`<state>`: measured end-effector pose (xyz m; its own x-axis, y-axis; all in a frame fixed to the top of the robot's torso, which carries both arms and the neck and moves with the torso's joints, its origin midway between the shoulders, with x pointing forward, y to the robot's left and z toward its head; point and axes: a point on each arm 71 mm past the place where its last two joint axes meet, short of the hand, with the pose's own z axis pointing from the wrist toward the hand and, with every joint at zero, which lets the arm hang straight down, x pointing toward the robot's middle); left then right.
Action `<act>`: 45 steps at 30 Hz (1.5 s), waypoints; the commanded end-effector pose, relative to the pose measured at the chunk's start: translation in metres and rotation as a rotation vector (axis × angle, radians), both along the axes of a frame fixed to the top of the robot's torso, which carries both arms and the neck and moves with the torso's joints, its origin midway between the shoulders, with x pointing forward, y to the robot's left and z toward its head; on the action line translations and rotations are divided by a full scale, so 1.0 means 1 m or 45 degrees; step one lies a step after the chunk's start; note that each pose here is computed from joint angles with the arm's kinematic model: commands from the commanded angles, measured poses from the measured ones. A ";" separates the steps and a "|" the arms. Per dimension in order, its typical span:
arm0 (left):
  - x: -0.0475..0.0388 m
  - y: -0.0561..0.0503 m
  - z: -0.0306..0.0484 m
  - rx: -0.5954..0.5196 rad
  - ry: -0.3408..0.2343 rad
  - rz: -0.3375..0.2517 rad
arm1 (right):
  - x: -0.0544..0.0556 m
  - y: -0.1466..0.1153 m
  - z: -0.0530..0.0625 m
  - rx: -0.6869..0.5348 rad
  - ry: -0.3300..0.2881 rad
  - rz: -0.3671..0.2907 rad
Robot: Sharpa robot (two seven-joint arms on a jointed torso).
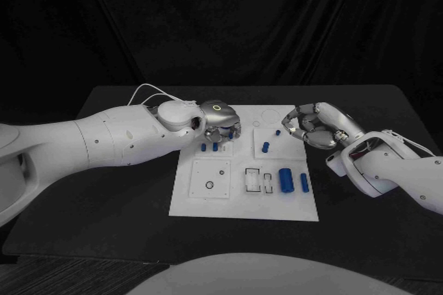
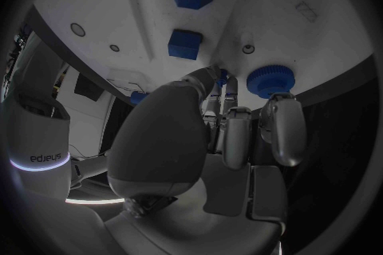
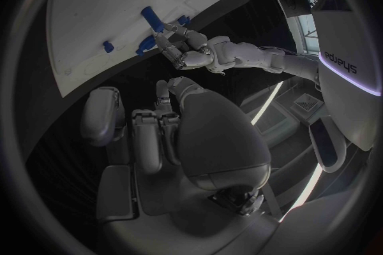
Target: Assemble the parts on the task board
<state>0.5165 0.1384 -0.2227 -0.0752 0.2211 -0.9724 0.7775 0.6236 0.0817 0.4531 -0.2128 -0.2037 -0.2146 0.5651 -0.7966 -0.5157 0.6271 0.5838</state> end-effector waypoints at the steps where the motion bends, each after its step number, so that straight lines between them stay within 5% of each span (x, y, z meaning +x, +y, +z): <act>1: -0.0006 0.000 -0.0025 0.002 0.003 -0.001 | 0.000 0.000 -0.002 -0.012 0.019 -0.013; 21: -0.0088 0.010 0.0088 -0.141 -0.134 -0.034 | 0.000 -0.001 -0.003 -0.017 0.030 -0.016; 35: -0.0132 0.036 0.0231 -0.174 -0.188 0.010 | 0.001 -0.002 -0.004 -0.022 0.041 -0.022; 45: -0.0122 0.058 0.0250 -0.172 -0.115 0.106 | 0.001 -0.003 -0.006 -0.027 0.050 -0.027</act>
